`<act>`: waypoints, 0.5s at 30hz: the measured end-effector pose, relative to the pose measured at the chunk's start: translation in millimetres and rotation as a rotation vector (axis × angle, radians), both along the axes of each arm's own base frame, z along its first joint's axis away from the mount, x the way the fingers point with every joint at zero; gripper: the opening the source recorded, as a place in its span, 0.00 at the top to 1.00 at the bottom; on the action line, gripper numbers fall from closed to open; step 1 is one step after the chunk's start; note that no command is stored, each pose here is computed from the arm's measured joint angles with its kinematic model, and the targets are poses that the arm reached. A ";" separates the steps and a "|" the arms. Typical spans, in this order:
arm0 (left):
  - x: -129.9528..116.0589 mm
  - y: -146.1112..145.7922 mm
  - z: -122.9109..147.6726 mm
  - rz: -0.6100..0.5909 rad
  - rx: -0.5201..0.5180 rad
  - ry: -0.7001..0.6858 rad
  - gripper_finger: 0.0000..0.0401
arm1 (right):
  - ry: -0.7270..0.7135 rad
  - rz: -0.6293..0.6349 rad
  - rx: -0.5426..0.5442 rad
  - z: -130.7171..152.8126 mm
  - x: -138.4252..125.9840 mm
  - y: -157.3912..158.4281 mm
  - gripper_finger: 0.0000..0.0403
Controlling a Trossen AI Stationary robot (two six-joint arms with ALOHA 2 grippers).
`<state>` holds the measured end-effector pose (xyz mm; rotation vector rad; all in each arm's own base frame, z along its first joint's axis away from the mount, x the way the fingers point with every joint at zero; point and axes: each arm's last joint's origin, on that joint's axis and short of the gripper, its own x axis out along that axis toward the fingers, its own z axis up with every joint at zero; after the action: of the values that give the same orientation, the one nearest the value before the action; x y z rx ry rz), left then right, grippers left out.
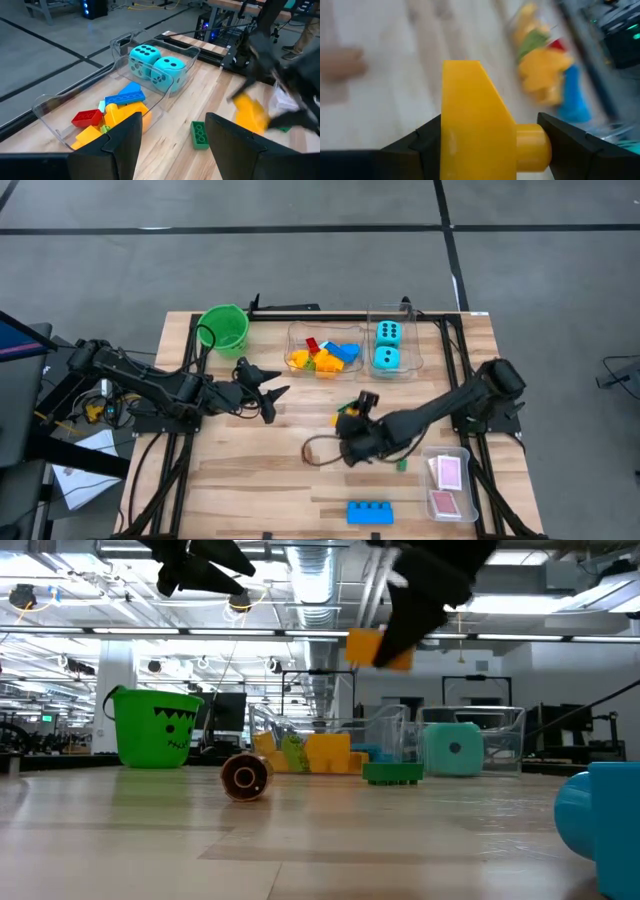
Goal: Pick & Place Toys
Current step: Put the yellow gamepiece into the left transparent bin
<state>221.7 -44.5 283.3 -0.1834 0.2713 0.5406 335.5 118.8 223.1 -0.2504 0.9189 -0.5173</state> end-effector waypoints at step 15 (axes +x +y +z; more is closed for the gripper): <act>-0.2 0.1 -0.4 0.000 0.002 0.005 0.47 | -0.182 0.004 -0.019 78.4 4.2 -112.7 0.35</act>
<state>221.5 -44.4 282.9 -0.1801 0.2758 0.5414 339.7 6.1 301.5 -0.2179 0.7369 -0.5364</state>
